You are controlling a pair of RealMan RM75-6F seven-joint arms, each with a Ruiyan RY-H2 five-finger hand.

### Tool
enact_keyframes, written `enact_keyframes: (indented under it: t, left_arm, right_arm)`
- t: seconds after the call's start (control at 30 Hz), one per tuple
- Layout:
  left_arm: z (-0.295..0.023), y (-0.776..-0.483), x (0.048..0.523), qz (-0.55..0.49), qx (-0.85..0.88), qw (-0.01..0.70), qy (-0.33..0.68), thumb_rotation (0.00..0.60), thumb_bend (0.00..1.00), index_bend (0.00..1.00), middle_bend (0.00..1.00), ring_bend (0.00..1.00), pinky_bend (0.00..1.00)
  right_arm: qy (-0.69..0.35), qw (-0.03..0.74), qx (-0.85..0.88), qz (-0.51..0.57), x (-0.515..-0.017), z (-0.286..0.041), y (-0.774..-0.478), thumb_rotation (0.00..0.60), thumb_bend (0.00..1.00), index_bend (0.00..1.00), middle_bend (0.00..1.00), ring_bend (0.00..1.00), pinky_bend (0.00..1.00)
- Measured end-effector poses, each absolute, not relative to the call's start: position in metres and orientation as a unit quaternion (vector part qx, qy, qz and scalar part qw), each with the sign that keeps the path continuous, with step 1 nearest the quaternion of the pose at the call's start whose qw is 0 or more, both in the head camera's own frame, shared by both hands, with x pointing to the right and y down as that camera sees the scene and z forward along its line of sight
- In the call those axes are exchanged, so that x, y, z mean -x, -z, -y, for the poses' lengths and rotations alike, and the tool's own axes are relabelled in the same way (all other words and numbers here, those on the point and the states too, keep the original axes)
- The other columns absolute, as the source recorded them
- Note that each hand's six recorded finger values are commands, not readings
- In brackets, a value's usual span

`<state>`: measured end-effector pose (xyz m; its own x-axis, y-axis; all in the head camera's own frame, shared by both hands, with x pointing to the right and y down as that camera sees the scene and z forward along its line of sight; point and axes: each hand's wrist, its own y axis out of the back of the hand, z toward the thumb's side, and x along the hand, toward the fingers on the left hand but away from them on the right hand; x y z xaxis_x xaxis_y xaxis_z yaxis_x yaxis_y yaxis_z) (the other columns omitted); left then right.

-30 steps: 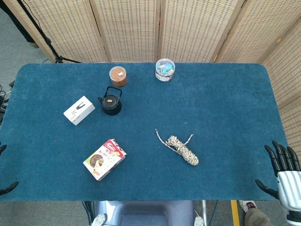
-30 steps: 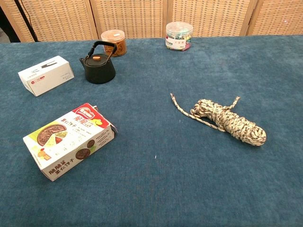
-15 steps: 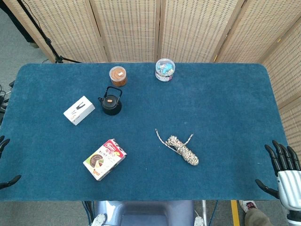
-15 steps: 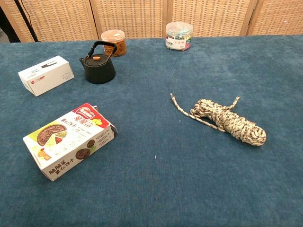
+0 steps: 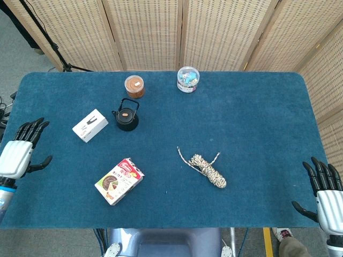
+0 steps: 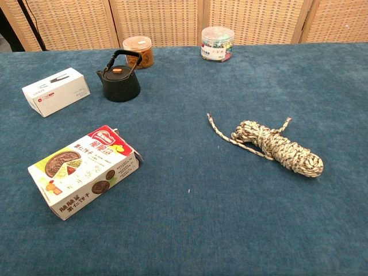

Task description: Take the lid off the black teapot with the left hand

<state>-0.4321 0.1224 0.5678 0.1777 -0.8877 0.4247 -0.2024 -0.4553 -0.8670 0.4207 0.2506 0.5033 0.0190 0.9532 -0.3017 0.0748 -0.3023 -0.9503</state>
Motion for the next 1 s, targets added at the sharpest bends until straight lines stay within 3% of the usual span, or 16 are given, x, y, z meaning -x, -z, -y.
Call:
enact_keyframes:
  t: [0.13, 0.5, 1.0]
  left_arm:
    - [-0.092, -0.58, 0.408, -0.382, 0.701, 0.336, 0.5, 0.6, 0.38, 0.13, 0.0, 0.0, 0.0]
    - [-0.007, -0.626, 0.341, -0.325, 0.71, 0.348, 0.519, 0.6, 0.32, 0.29, 0.0, 0.0, 0.0]
    - [0.036, -0.691, 0.291, -0.314, 0.712, 0.302, 0.551, 0.6, 0.33, 0.45, 0.0, 0.0, 0.0]
  right_arm:
    - [-0.557, 0.395, 0.586, 0.436, -0.425, -0.248, -0.506, 0.6, 0.0, 0.0, 0.0, 0.0, 0.0]
    - [-0.584, 0.378, 0.568, 0.44, -0.438, -0.239, -0.517, 0.6, 0.0, 0.0, 0.0, 0.0, 0.0]
    - [-0.616, 0.358, 0.547, 0.44, -0.454, -0.23, -0.532, 0.6, 0.0, 0.0, 0.0, 0.0, 0.0]
